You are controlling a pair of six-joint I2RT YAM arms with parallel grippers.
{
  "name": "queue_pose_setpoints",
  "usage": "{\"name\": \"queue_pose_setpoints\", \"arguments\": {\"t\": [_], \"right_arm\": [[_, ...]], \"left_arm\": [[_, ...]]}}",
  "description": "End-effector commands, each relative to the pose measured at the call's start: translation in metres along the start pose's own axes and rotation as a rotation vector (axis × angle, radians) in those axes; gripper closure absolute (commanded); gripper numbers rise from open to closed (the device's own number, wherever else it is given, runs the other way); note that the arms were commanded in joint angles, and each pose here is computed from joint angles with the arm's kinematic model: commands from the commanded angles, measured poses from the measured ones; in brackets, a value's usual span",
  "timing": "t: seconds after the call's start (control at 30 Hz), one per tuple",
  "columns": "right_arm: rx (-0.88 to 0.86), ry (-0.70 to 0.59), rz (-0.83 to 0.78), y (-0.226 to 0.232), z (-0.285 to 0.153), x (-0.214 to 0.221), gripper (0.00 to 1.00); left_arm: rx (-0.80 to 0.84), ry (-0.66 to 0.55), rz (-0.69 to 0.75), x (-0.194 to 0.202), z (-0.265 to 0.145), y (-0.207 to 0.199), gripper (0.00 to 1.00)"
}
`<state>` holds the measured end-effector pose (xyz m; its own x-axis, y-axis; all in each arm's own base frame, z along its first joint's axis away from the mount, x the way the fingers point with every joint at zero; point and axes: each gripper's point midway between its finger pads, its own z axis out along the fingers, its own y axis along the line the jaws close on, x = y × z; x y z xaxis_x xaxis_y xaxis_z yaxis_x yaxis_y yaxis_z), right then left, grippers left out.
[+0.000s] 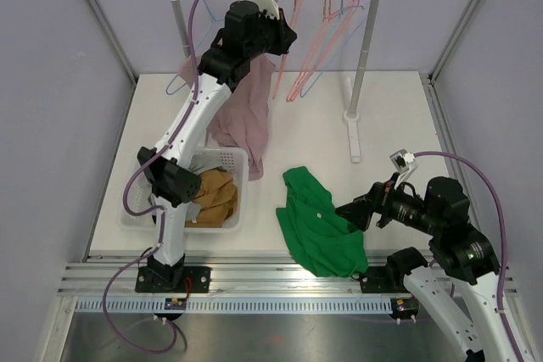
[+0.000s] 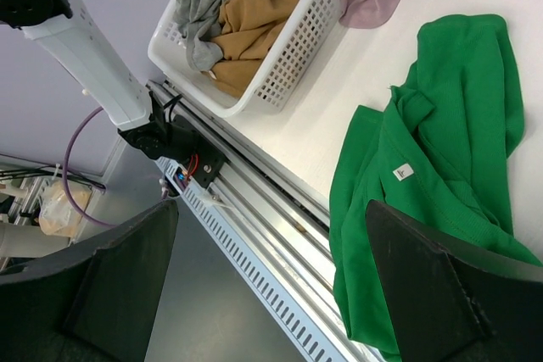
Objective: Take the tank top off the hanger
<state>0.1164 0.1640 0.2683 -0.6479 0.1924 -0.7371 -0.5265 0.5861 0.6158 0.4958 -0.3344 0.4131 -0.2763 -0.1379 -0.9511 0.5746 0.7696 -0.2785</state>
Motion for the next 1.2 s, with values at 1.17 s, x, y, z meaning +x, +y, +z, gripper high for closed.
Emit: {"name": "queue_pose_setpoints", "arguments": {"t": [1.17], "right_arm": [[-0.038,-0.048,0.034,0.004,-0.002,0.003,0.01]], "left_arm": [[0.03,-0.106,-0.135,-0.003,0.04,-0.021,0.98]]}}
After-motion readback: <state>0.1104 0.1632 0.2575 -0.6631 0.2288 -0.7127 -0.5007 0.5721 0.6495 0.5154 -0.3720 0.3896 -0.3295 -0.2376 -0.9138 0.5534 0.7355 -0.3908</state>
